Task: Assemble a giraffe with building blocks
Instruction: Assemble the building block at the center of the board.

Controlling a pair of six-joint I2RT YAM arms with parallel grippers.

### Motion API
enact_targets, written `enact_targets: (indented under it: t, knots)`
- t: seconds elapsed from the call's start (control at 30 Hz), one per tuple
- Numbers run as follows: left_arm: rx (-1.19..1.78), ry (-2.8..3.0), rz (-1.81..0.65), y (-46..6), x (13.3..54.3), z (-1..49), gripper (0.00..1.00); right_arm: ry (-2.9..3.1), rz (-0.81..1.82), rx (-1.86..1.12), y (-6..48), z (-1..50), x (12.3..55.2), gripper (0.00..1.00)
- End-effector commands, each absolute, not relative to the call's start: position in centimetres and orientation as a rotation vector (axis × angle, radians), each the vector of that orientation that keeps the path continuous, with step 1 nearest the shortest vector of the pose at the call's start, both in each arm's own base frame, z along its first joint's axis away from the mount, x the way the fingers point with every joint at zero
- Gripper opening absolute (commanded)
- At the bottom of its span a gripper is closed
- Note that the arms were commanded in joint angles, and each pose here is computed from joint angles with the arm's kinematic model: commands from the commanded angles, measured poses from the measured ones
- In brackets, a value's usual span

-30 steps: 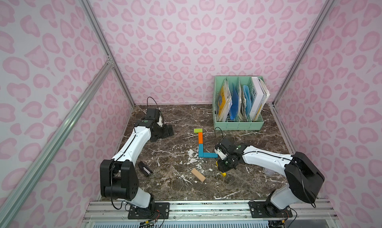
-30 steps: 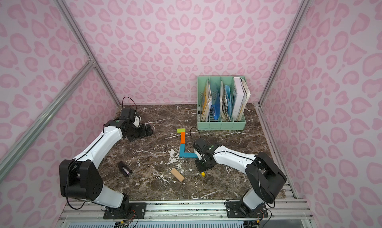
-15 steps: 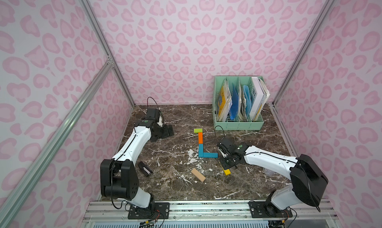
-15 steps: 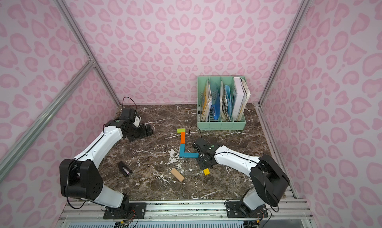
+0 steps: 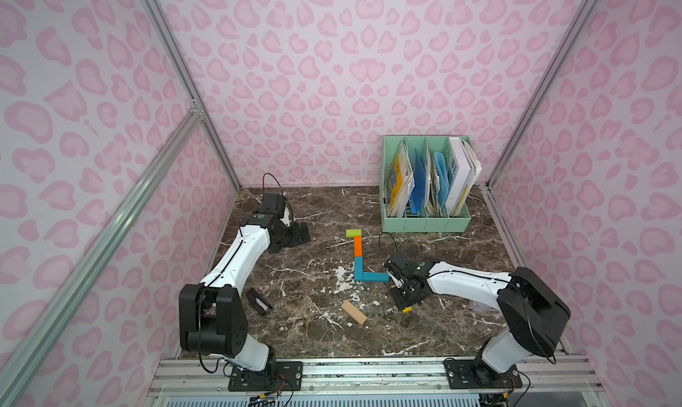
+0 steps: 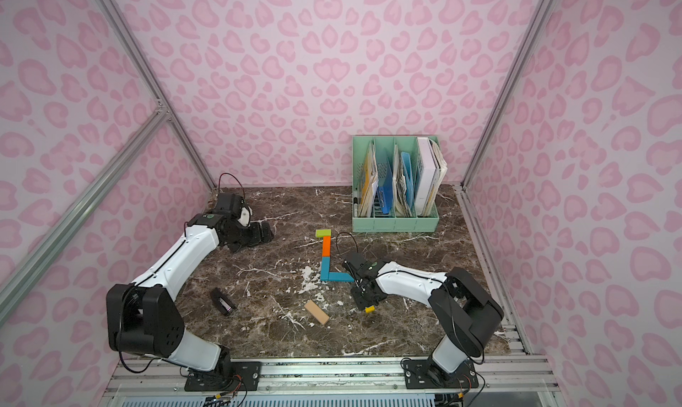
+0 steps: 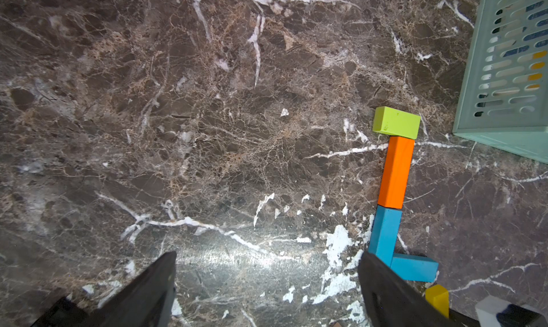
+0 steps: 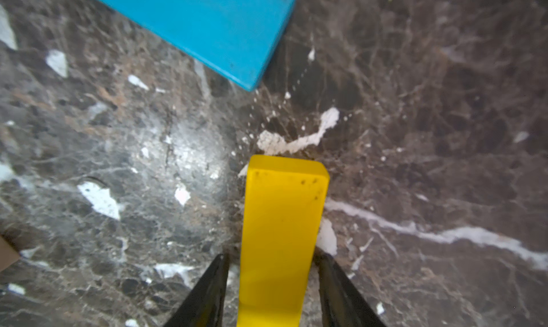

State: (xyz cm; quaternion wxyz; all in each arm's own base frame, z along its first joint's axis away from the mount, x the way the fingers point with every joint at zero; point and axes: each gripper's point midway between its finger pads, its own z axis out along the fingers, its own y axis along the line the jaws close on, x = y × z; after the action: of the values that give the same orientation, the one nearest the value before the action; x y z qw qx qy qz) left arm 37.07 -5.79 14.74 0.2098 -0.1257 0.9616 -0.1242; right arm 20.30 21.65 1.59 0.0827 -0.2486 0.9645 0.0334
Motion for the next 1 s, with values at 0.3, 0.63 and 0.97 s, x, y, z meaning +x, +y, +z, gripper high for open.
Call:
enact_targets:
  t: [0.3, 0.63, 0.97]
  knots:
    - [-0.336, 2.684, -0.346, -5.8, 36.9, 14.8, 0.98, 2.866, -0.031, -0.834, 22.1, 0.2, 19.1, 0.36]
    - [-0.335, 2.684, -0.349, -5.8, 36.9, 14.8, 0.98, 2.875, 0.006, -0.794, 23.2, -0.3, 19.3, 0.37]
    - [-0.333, 2.685, -0.347, -5.8, 36.8, 14.8, 0.98, 2.884, 0.09, -0.788, 24.5, -0.1, 19.5, 0.39]
